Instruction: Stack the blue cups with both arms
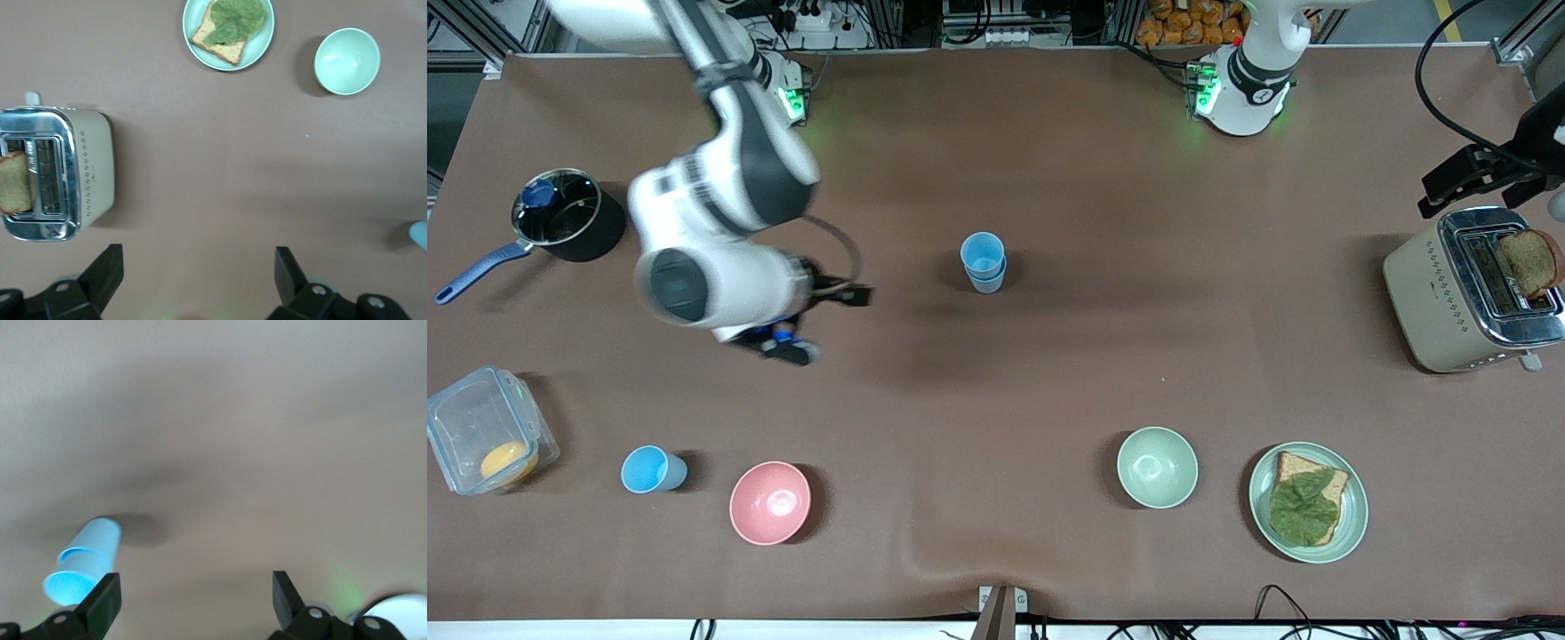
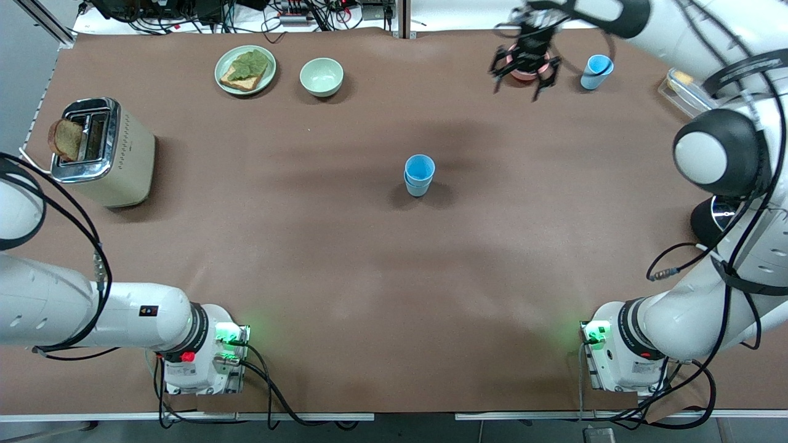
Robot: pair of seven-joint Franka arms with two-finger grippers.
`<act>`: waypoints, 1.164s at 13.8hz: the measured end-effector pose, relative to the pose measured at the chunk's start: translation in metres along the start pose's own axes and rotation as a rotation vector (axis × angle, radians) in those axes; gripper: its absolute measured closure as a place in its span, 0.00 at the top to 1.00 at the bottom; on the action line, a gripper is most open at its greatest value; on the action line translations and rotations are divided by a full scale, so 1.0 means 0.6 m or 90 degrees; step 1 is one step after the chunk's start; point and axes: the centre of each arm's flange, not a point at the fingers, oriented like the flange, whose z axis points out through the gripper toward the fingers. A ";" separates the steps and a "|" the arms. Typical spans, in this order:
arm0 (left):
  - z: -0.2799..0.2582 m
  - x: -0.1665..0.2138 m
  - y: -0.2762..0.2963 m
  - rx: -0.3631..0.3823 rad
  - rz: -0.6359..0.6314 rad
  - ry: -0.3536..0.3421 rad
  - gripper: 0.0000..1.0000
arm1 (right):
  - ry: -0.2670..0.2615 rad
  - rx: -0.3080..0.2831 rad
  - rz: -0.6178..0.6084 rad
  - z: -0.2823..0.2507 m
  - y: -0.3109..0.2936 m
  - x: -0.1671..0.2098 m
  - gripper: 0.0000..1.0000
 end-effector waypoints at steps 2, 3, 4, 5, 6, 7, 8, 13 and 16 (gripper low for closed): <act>-0.001 0.000 -0.002 -0.015 -0.004 -0.003 1.00 | 0.031 -0.005 -0.052 -0.046 0.104 0.040 1.00; 0.000 -0.001 -0.001 -0.015 -0.003 -0.004 1.00 | 0.046 -0.007 -0.079 -0.070 0.146 0.049 1.00; 0.000 -0.001 0.000 -0.015 -0.002 -0.005 1.00 | 0.066 -0.018 -0.104 -0.096 0.179 0.049 1.00; 0.001 -0.002 0.001 -0.015 -0.001 -0.007 1.00 | 0.088 -0.038 -0.129 -0.123 0.201 0.043 1.00; 0.003 -0.003 0.002 -0.014 0.000 -0.013 1.00 | 0.110 -0.058 -0.154 -0.150 0.213 0.030 1.00; 0.005 -0.006 0.004 -0.013 0.001 -0.021 1.00 | 0.132 -0.071 -0.176 -0.178 0.221 0.013 1.00; 0.007 -0.008 0.007 -0.012 0.004 -0.027 1.00 | 0.154 -0.076 -0.196 -0.207 0.233 -0.004 1.00; 0.008 -0.015 0.042 0.012 0.031 -0.027 1.00 | 0.251 -0.071 -0.232 -0.340 0.313 -0.100 1.00; 0.013 -0.014 0.048 0.013 0.036 -0.030 1.00 | 0.257 -0.065 -0.196 -0.361 0.316 -0.139 1.00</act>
